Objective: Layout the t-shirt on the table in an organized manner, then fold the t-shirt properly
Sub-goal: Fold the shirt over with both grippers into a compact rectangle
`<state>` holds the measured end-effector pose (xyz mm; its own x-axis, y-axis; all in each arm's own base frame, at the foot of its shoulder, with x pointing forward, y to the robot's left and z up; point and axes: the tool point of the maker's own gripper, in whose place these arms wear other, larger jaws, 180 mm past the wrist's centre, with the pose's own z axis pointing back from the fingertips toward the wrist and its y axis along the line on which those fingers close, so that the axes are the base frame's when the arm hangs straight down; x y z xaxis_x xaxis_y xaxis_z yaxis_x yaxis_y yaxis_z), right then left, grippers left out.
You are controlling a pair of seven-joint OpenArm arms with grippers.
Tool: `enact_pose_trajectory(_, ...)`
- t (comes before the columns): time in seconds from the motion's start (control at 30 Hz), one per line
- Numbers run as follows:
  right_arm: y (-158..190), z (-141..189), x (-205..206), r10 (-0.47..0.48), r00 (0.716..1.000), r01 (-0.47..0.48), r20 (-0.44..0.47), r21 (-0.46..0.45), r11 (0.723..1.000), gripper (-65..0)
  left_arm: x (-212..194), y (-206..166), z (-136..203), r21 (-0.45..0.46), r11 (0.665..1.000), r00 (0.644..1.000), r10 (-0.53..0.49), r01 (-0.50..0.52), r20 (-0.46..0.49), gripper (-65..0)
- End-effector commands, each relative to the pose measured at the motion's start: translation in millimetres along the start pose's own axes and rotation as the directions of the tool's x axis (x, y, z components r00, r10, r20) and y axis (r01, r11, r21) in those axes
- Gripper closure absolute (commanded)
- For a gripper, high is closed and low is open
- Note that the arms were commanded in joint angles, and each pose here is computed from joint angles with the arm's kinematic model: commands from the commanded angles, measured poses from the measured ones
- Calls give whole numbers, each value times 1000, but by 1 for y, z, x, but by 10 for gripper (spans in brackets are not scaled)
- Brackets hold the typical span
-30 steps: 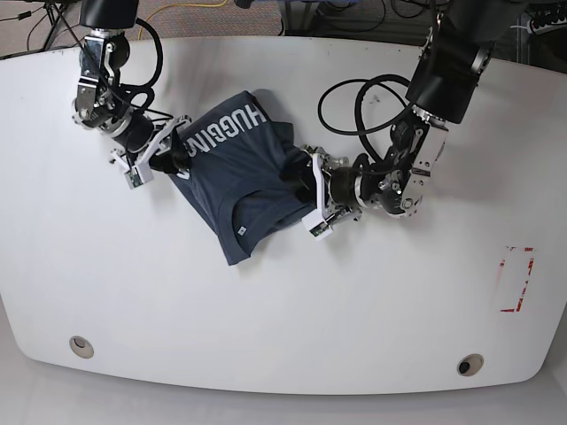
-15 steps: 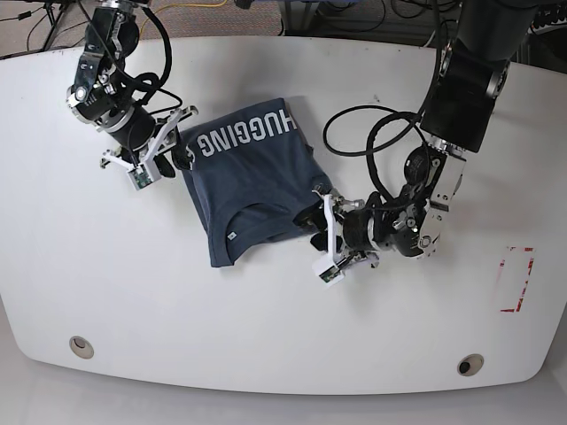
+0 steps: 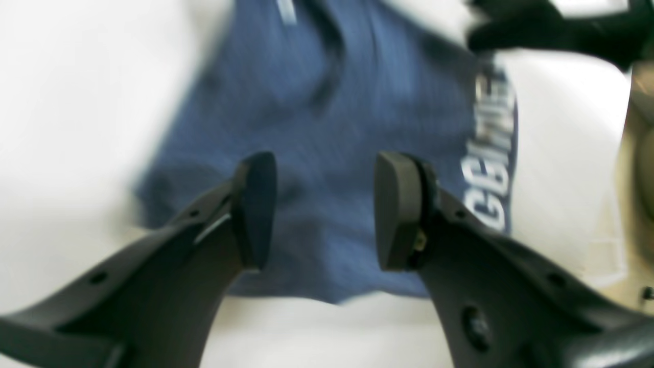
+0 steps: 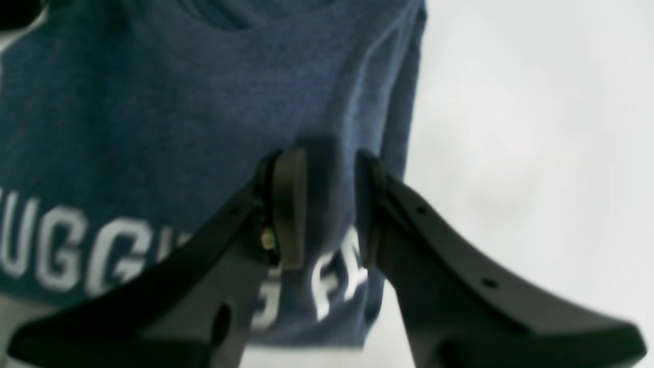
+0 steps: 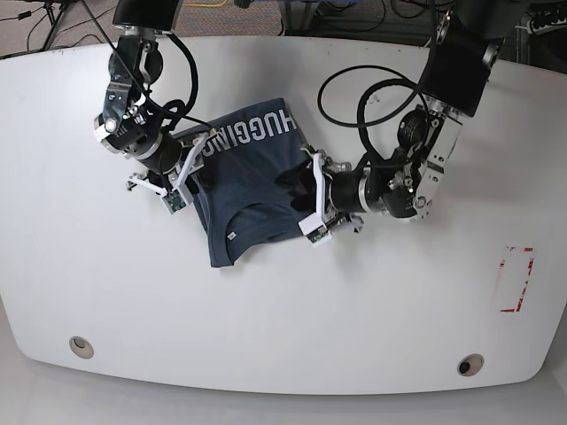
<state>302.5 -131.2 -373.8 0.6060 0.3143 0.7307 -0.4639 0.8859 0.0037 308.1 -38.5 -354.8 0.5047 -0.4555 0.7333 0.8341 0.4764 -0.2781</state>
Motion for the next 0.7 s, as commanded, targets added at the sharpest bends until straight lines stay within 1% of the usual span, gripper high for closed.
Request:
enact_pose_trajectory(0.0,-7,-9,3,-27,999,26,44,7,1000,-152,20,-14,-4,-34,999,997,2,1,76,-287)
enact_pose_trajectory(0.17,-14,-25,-16,-87,995,86,38,29,996,-152,-2,-23,-14,-61,996,996,65,-62,58,-287)
enact_pose_trajectory(0.3,-21,-28,-33,-107,994,107,7,31,994,-152,-16,-21,-22,-68,990,990,125,-121,59,-287)
enact_pose_trajectory(0.37,-22,-28,-34,-108,994,108,4,29,994,-152,-26,-17,-26,-66,986,986,157,-154,48,-287)
enact_pose_trajectory(0.43,-16,-26,-43,-115,993,115,-11,35,993,-151,-34,-12,-30,-62,981,982,186,-183,37,-287)
enact_pose_trajectory(0.53,-10,-21,-41,-98,995,98,-1,37,995,-151,-41,-9,-31,-57,977,978,205,-204,28,-287)
enact_pose_trajectory(0.6,6,-23,-31,-94,995,92,24,62,994,-151,-41,-6,-30,-52,977,978,208,-206,28,-287)
enact_pose_trajectory(0.67,19,-24,-26,-94,995,92,25,77,993,-151,-46,1,-25,-35,978,979,204,-203,19,-287)
